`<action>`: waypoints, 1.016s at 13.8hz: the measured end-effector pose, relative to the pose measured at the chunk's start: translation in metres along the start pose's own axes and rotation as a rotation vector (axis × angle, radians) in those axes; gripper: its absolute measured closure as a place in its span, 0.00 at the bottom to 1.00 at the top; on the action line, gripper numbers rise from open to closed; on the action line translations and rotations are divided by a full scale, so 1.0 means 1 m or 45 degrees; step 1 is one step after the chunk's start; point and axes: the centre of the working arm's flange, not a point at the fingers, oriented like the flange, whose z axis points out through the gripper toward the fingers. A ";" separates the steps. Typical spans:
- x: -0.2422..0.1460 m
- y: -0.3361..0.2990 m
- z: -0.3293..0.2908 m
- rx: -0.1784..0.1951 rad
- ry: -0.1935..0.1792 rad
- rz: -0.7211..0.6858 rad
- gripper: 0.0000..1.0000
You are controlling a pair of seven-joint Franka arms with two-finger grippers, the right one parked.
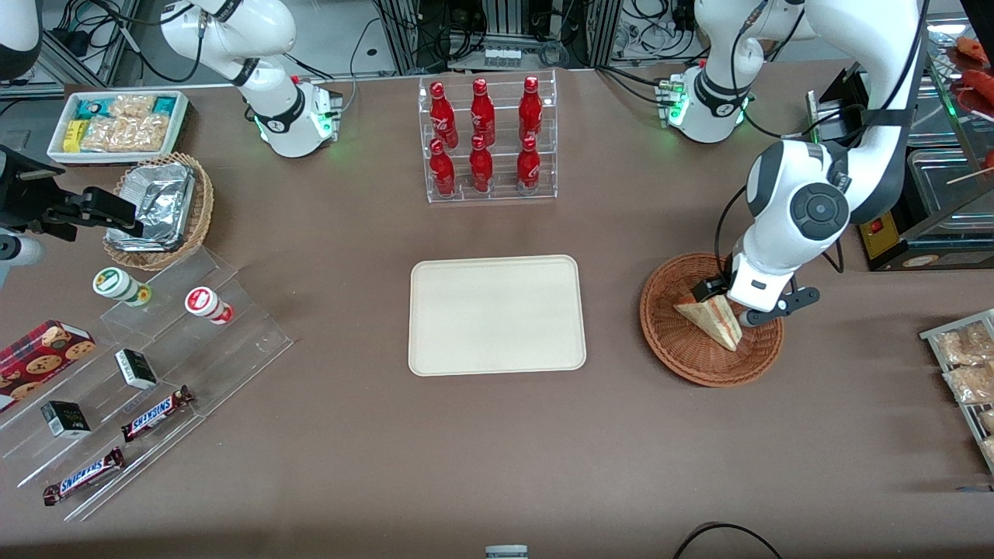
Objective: Place sandwich from basket to tray
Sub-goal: 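Close the left gripper on the wrapped sandwich's crust edge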
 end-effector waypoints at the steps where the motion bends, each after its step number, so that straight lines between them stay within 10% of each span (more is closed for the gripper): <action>1: 0.000 0.000 0.001 -0.001 0.001 -0.086 0.00; 14: 0.009 0.009 0.064 -0.033 0.020 -0.603 0.00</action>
